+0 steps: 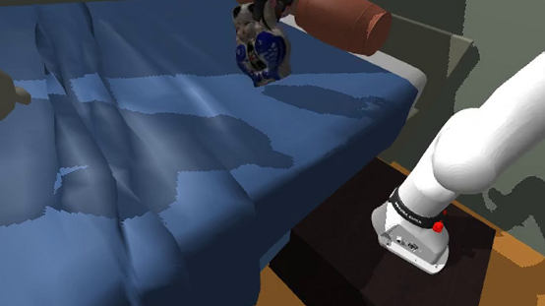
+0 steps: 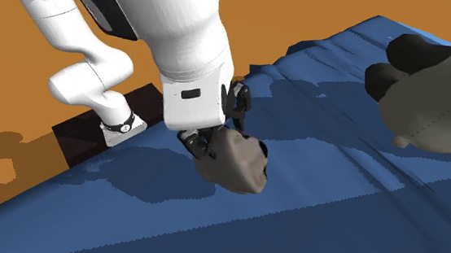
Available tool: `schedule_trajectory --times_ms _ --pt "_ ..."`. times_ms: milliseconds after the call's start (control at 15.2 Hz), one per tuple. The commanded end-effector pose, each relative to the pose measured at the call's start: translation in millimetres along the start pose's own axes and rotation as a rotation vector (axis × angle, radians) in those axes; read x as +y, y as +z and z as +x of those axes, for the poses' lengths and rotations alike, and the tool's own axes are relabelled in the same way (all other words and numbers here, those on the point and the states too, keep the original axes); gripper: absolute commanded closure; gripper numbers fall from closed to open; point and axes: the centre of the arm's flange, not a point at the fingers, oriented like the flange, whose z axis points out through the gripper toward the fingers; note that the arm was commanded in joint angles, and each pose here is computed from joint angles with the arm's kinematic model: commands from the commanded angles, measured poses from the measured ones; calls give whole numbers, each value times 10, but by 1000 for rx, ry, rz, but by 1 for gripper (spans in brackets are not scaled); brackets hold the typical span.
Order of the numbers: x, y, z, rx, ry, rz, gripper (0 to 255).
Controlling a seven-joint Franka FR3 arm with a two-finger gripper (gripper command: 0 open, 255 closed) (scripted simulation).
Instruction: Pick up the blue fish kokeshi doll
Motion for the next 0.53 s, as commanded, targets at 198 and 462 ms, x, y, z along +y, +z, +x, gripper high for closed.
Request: schedule_trajectory --times_ms 198,462 --pt "-54 -274 21 3 0 0 255" --pt "-77 -384 36 3 0 0 255"
